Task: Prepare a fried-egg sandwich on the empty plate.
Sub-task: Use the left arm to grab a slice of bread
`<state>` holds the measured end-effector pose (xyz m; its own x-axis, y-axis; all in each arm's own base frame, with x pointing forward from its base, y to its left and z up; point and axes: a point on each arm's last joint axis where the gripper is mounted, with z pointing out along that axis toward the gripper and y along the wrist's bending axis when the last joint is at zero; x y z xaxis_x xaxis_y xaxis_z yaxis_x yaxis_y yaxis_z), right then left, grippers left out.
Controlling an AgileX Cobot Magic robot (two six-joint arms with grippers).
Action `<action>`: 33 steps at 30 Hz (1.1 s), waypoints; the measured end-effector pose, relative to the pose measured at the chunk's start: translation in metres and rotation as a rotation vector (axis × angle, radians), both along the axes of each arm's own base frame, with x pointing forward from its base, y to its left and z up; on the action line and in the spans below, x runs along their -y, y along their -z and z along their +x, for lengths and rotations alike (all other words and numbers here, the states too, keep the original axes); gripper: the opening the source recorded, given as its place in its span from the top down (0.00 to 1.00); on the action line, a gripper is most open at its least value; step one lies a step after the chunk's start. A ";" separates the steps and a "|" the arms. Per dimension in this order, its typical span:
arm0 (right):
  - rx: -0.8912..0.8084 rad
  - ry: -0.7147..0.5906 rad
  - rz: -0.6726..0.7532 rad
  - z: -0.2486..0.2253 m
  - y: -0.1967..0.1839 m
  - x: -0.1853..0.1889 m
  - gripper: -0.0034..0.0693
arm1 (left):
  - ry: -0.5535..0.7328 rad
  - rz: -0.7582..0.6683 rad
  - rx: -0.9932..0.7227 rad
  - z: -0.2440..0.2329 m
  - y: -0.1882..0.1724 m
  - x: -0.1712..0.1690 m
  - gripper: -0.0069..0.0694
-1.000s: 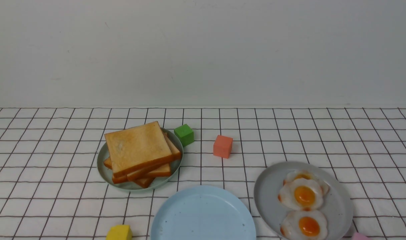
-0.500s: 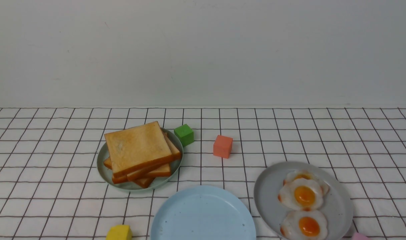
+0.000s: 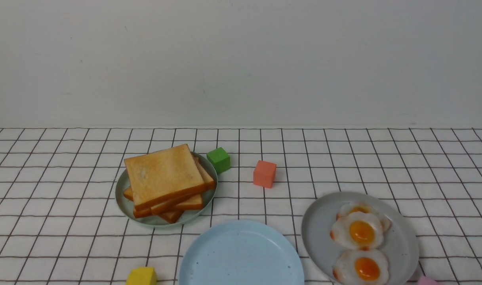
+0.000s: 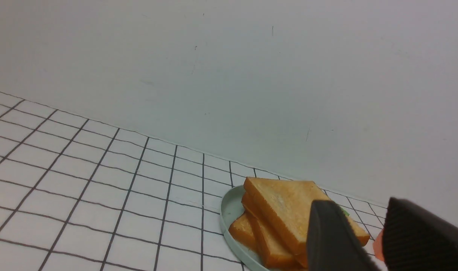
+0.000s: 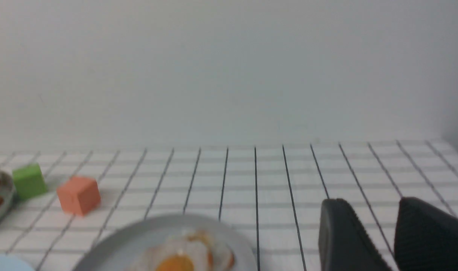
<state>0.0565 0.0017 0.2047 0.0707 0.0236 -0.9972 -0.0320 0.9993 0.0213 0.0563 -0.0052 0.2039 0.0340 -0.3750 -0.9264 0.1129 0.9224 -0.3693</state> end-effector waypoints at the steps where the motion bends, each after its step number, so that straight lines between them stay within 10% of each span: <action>1: 0.043 -0.001 -0.014 0.000 -0.004 0.000 0.62 | 0.000 0.000 0.000 0.000 0.000 0.000 0.60; 11: 0.407 -0.058 0.136 -0.011 -0.042 -0.002 0.62 | 0.060 -0.253 0.312 -0.009 -0.040 0.000 0.60; 19: 0.487 -0.117 0.355 -0.041 -0.173 0.001 0.62 | 0.097 -0.296 0.569 -0.040 -0.171 -0.003 0.60; 26: 0.115 -0.038 0.372 -0.017 -0.245 0.002 0.62 | 0.047 -0.360 0.087 0.006 -0.217 0.001 0.60; 33: -0.246 0.069 0.305 0.038 -0.203 0.004 0.62 | -0.072 -0.292 -0.478 0.075 -0.168 0.005 0.60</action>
<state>0.0945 -0.0019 0.4075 -0.1579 0.3253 -0.9323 0.0777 0.9454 0.3166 0.1316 -0.0104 0.3720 -0.3290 -0.6306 -0.7029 -0.1892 0.7733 -0.6052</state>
